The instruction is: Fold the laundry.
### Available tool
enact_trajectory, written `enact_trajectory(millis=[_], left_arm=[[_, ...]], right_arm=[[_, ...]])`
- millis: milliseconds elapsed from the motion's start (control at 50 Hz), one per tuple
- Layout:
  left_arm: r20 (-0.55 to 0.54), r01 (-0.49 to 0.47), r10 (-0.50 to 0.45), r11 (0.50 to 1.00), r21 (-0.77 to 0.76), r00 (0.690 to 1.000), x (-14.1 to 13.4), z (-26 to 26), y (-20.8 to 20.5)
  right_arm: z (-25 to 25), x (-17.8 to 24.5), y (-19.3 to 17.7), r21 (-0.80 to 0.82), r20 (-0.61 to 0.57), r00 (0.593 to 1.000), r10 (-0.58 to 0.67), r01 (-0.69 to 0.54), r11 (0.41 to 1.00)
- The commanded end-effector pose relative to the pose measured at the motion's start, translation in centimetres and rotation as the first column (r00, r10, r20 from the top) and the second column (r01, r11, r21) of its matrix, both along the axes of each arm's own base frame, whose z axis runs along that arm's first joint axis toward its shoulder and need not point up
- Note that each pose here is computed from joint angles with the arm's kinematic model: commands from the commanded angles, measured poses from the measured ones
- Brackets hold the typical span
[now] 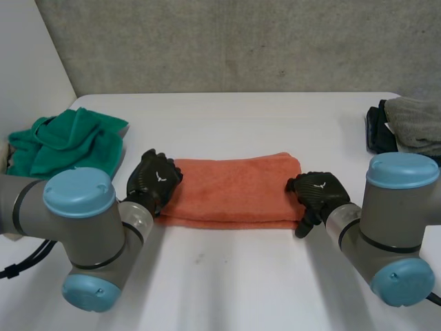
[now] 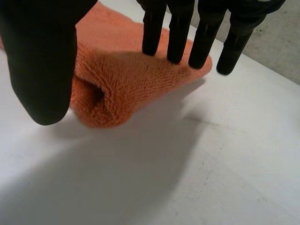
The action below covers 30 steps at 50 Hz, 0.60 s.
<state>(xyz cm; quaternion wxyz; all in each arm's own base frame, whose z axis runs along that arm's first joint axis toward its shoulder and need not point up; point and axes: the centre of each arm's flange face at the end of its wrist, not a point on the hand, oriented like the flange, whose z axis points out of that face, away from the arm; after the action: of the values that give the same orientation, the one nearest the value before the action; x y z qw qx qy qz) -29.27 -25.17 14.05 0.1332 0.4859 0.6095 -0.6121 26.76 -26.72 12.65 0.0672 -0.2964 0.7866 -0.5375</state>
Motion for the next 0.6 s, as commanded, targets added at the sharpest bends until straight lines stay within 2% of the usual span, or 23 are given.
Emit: enact_trajectory(millis=[20, 140, 200, 260, 300, 380, 420, 480, 520, 560, 600], left_arm=[[-0.036, 0.011, -0.012, 0.999, -0.043, 0.999, 0.0, 2.2, 0.7], [-0.062, -0.002, -0.003, 0.997, -0.078, 0.998, 0.3, 3.9, 0.8], [-0.087, -0.010, 0.000, 0.994, -0.108, 0.996, 0.7, 5.3, 0.9], [-0.115, -0.028, 0.013, 0.992, -0.126, 0.993, 1.3, 6.4, 0.8], [-0.149, -0.041, 0.021, 0.991, -0.130, 0.989, 1.6, 7.2, 0.9], [-0.217, -0.055, 0.028, 0.991, -0.119, 0.976, 1.9, 7.9, 0.8], [-0.253, -0.060, 0.030, 0.992, -0.111, 0.967, 1.9, 8.2, 0.6], [-0.327, -0.067, 0.034, 0.994, -0.090, 0.944, 1.9, 8.8, 0.2], [-0.378, -0.058, 0.024, 0.995, -0.078, 0.925, 1.7, 9.3, 0.0], [-0.411, -0.046, 0.013, 0.997, -0.069, 0.912, 1.6, 9.5, -0.1], [-0.455, -0.031, 0.002, 0.998, -0.057, 0.891, 1.4, 9.9, -0.2]], right_arm=[[-0.8, 0.2, -1.1, -0.048, 0.005, 1.000, -0.008, 0.008, 0.999], [0.0, -0.5, -1.0, -0.102, 0.012, 0.999, -0.030, 0.031, 0.994], [3.0, -1.1, -0.1, -0.189, -0.013, 1.000, -0.022, 0.019, 0.982], [4.2, -3.1, -0.8, -0.255, -0.130, 0.990, -0.054, 0.019, 0.967], [4.2, -4.7, -1.9, -0.281, -0.249, 0.965, -0.077, 0.004, 0.960], [5.1, -5.3, -3.0, -0.361, -0.393, 0.916, -0.084, -0.069, 0.930], [6.0, -3.6, -2.7, -0.414, -0.414, 0.909, -0.049, -0.140, 0.899], [8.3, 2.9, 0.6, -0.542, -0.374, 0.922, 0.102, -0.307, 0.782], [9.3, 6.4, 3.3, -0.603, -0.349, 0.913, 0.212, -0.392, 0.695], [8.8, 8.1, 4.8, -0.607, -0.349, 0.891, 0.290, -0.450, 0.655], [6.1, 10.4, 6.8, -0.558, -0.370, 0.832, 0.414, -0.555, 0.617]])
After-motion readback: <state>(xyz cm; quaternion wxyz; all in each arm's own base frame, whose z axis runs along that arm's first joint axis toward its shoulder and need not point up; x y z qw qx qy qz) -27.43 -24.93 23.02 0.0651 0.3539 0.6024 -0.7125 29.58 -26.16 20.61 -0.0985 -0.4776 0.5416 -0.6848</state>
